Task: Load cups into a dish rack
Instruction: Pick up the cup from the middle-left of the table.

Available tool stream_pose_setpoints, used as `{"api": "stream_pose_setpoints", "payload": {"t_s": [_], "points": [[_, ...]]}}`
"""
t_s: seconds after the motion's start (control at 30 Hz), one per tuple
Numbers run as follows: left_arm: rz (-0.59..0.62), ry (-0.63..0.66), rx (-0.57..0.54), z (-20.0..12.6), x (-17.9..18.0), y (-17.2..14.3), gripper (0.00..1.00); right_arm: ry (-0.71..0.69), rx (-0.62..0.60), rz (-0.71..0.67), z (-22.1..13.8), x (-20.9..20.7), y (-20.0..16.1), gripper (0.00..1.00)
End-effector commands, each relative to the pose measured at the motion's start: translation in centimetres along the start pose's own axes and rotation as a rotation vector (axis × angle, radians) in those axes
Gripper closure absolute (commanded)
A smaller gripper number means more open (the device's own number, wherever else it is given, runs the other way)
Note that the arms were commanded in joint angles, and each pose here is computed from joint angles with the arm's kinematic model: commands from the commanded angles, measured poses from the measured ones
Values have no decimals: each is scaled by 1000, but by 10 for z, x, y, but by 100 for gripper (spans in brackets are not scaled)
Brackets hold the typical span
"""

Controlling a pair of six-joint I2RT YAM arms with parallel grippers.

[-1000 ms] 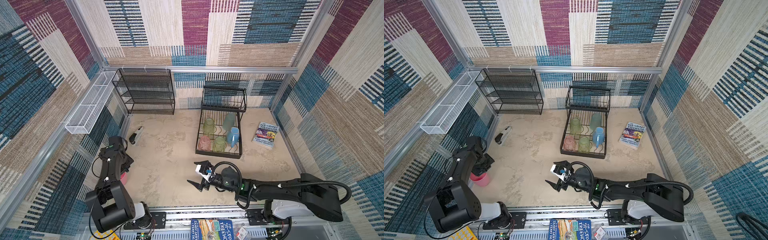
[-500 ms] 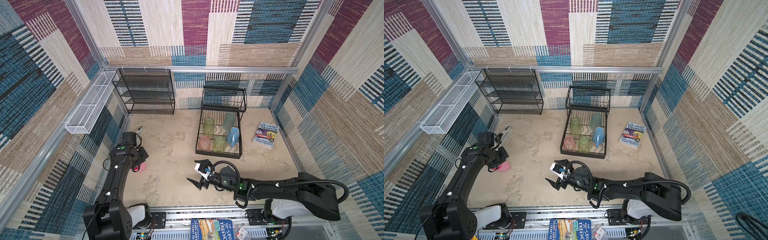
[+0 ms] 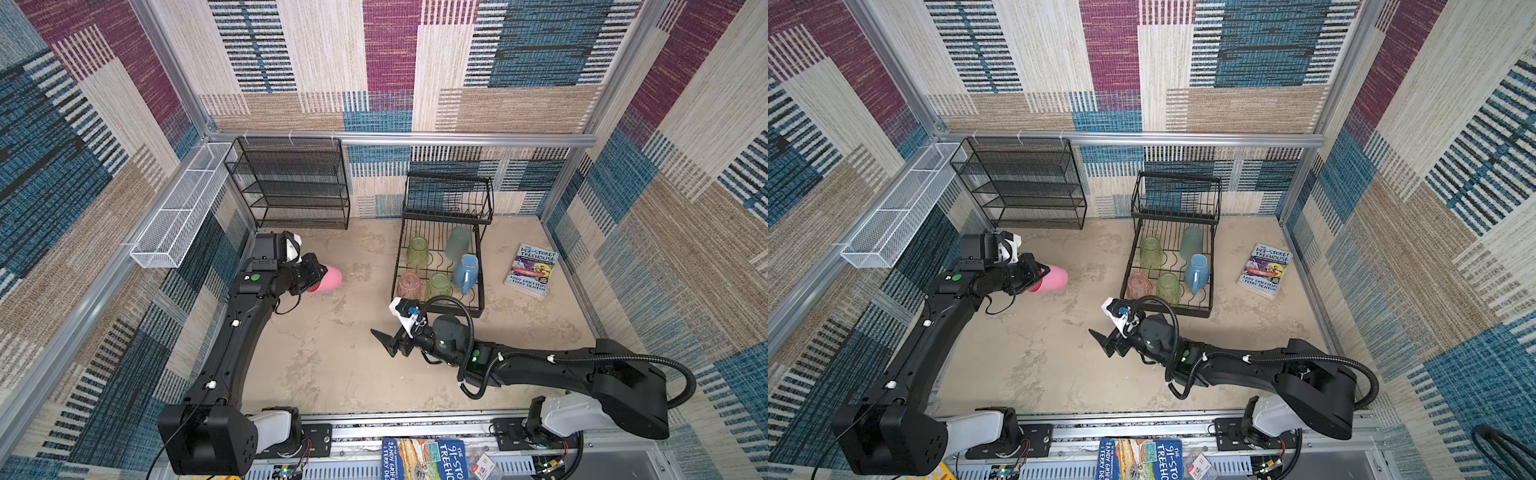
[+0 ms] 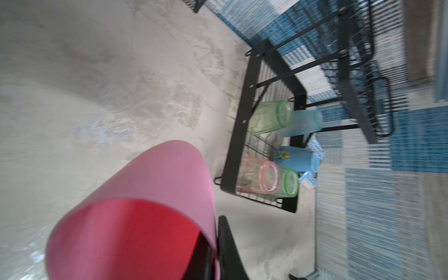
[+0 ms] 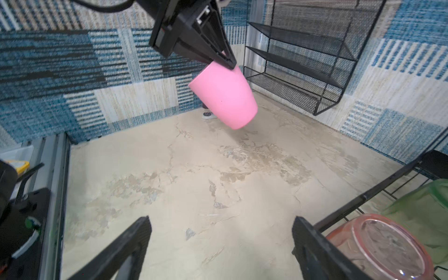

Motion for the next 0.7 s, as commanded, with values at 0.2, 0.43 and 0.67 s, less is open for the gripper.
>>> {"api": "stream_pose_setpoints", "payload": {"t_s": [0.2, 0.43, 0.67], "points": [[43, -514, 27, -24, -94, 22, 100, -143, -8, 373, 20, -55, 65, 5], [74, -731, 70, -23, -134, 46, 100, -228, -124, 655, 20, -104, 116, 4], [59, -959, 92, -21, -143, 58, 100, -171, -256, 928, 23, -150, 130, 4]]}}
Point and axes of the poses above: each gripper's point midway between its finger pads, its own z axis out along the fingers, its own x axis along the line the jaws close on, y = z × x, the point moved 5 cm from there along -z, back along the fingers, and after that the axes turned 10 degrees about -z, right-handed, at the moved point
